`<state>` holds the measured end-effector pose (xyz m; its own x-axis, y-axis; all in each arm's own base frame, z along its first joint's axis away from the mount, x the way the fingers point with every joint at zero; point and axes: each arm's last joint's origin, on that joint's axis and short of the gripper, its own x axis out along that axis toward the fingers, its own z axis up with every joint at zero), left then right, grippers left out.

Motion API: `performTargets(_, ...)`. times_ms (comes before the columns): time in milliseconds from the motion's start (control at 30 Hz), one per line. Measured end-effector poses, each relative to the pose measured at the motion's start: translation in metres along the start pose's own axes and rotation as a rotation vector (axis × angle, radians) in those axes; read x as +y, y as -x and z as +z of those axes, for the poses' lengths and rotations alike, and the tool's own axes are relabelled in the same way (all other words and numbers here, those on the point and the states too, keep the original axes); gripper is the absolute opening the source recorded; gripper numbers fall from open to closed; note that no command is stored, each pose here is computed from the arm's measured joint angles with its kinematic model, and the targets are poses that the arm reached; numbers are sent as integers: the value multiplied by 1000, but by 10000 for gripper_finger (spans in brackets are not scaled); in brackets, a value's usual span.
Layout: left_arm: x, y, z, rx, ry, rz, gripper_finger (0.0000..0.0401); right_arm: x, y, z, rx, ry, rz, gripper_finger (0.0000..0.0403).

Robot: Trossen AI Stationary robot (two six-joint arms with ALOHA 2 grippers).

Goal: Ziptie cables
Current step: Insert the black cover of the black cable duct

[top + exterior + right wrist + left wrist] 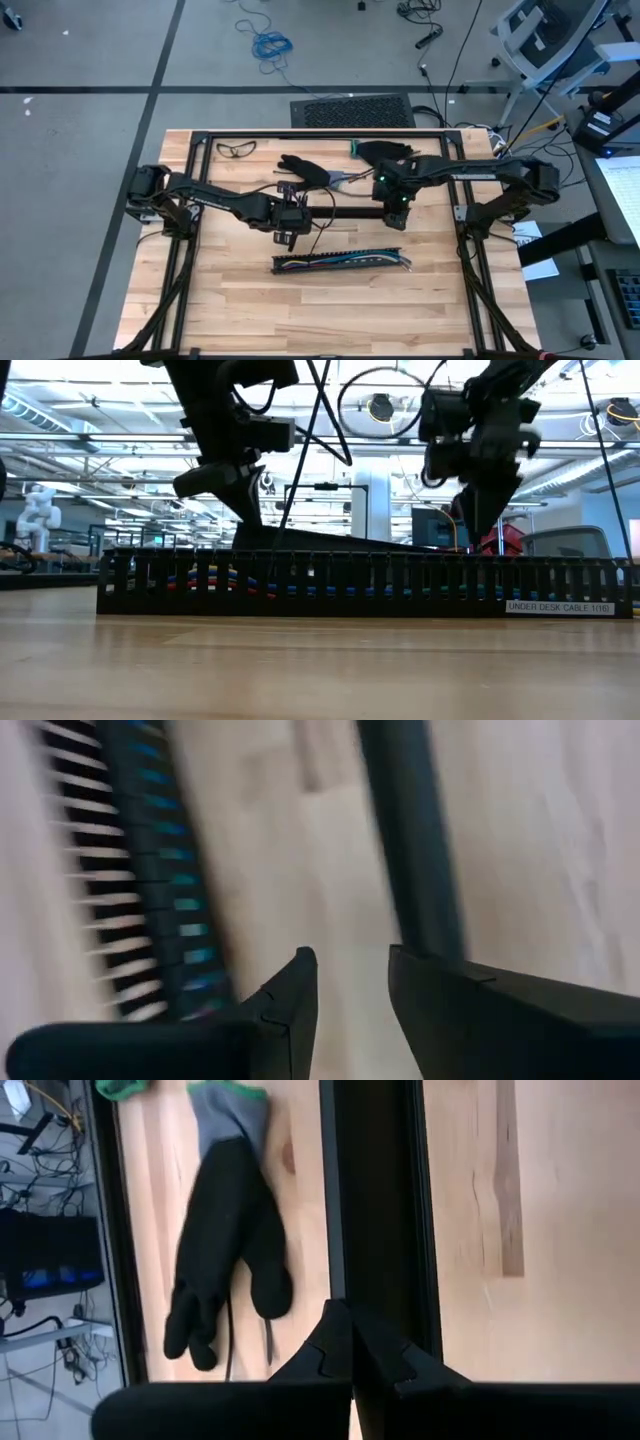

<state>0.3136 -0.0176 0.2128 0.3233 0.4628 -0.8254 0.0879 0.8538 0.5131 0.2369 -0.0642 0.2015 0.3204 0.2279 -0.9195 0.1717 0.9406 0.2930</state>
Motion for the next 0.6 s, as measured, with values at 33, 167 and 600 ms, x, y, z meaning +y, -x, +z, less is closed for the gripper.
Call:
performTargets(33, 1, 1, 2, -7, 4, 1, 1, -2, -5, 1, 11, 7, -35, 114)
performTargets(167, 4, 6, 6, -20, 11, 9, 1, -8, -15, 7, 12, 23, -110, 114)
performTargets(600, 5, 7, 5, -3, 1, 13, 0, 0, 21, -5, -65, 49, -193, 114)
